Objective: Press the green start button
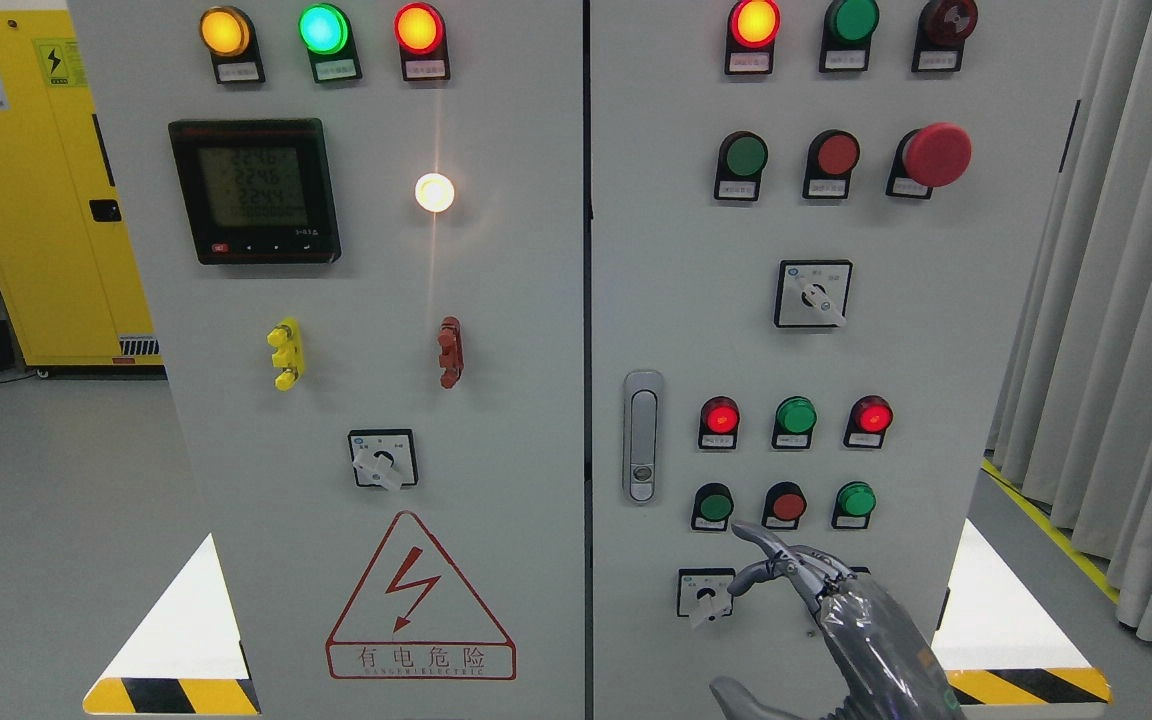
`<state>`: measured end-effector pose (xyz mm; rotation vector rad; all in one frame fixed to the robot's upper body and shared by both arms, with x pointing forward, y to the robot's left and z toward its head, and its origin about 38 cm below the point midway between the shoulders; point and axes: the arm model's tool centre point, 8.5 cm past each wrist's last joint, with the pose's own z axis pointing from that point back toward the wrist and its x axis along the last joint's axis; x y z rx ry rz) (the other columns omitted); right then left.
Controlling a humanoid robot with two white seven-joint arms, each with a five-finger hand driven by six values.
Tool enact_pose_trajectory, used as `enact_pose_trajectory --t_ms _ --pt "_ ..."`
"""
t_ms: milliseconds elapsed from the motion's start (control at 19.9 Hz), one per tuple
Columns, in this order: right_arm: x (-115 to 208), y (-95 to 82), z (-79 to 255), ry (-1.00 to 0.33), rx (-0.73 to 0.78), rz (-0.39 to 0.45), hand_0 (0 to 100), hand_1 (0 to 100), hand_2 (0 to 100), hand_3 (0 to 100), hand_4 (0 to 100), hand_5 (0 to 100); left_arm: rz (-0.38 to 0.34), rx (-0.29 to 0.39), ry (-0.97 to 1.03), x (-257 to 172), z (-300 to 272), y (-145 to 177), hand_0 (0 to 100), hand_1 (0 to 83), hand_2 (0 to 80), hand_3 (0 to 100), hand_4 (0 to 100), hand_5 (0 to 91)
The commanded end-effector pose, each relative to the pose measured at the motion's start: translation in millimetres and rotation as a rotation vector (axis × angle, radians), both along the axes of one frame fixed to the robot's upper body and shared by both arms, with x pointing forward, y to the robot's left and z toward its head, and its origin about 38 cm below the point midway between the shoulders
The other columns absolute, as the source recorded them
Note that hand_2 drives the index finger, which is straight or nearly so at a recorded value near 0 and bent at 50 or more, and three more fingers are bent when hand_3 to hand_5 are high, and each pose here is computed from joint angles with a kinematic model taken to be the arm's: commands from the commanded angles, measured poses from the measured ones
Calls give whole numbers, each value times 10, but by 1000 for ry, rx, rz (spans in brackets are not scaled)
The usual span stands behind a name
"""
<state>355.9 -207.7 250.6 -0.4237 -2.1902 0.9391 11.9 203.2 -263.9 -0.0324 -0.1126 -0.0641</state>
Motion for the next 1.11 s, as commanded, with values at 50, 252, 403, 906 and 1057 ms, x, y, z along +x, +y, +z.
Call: enact_pose_trajectory --t_ms 50,252,403,906,1057 --pt "-267 43 -12 57 259 179 208 498 0 46 112 0 1 -5 -25 63 -2 -16 120 556 0 0 0 0" --pt "-316 5 -121 178 437 242 221 504 0 0 79 0 1 -5 -25 63 -2 -16 120 556 0 0 0 0" --pt "-304 -28 -146 220 490 253 226 511 0 0 76 0 1 -5 -25 63 -2 -16 120 556 0 0 0 0" --pt "-346 -19 -232 242 496 252 234 521 0 3 89 0 1 -5 -25 63 -2 -16 120 556 0 0 0 0" --pt "-361 -12 -263 252 497 251 236 523 0 8 98 0 1 -5 -25 63 -2 -16 120 556 0 0 0 0"
